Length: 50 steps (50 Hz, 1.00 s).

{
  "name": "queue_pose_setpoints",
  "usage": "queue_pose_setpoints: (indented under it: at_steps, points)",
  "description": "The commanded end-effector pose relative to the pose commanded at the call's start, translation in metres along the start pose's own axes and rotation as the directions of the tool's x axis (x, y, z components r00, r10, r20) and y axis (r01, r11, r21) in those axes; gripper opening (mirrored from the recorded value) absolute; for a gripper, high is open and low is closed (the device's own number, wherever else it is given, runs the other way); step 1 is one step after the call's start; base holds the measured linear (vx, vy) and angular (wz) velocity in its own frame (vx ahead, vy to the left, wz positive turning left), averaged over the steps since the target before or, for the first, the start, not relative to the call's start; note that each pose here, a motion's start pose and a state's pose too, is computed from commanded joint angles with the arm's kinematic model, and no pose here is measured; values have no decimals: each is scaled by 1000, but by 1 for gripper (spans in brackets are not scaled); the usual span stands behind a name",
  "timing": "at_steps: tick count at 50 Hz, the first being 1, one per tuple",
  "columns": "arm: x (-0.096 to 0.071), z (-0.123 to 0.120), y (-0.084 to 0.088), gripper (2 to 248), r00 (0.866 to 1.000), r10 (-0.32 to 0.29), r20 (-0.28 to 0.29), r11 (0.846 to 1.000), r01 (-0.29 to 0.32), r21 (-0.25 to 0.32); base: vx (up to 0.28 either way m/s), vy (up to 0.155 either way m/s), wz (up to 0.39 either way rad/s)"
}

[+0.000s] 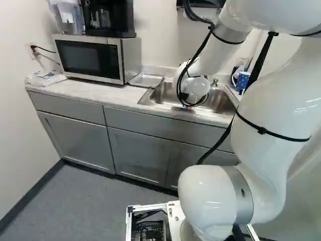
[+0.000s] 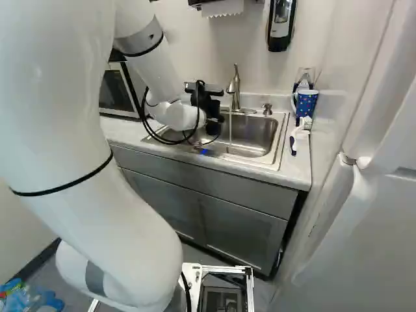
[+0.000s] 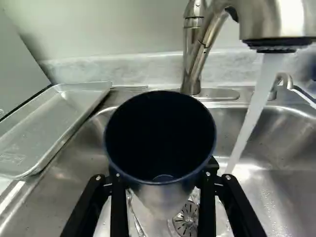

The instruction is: Rinse the cup and place it in the tray

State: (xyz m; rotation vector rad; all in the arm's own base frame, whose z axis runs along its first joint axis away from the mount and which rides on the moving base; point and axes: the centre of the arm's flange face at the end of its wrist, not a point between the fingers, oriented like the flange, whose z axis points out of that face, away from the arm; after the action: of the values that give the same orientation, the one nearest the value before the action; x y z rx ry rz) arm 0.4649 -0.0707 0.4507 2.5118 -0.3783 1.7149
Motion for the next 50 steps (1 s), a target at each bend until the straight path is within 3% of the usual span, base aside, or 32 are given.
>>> queue_pose_setpoints:
  at_steps: [38,50]
  points:
    - [2,-4,50,124,999,39,-9,994,-40,-98,0,0,0]
    - [4,-1,58,124,999,46,-12,992,-47,-115,0,0,0]
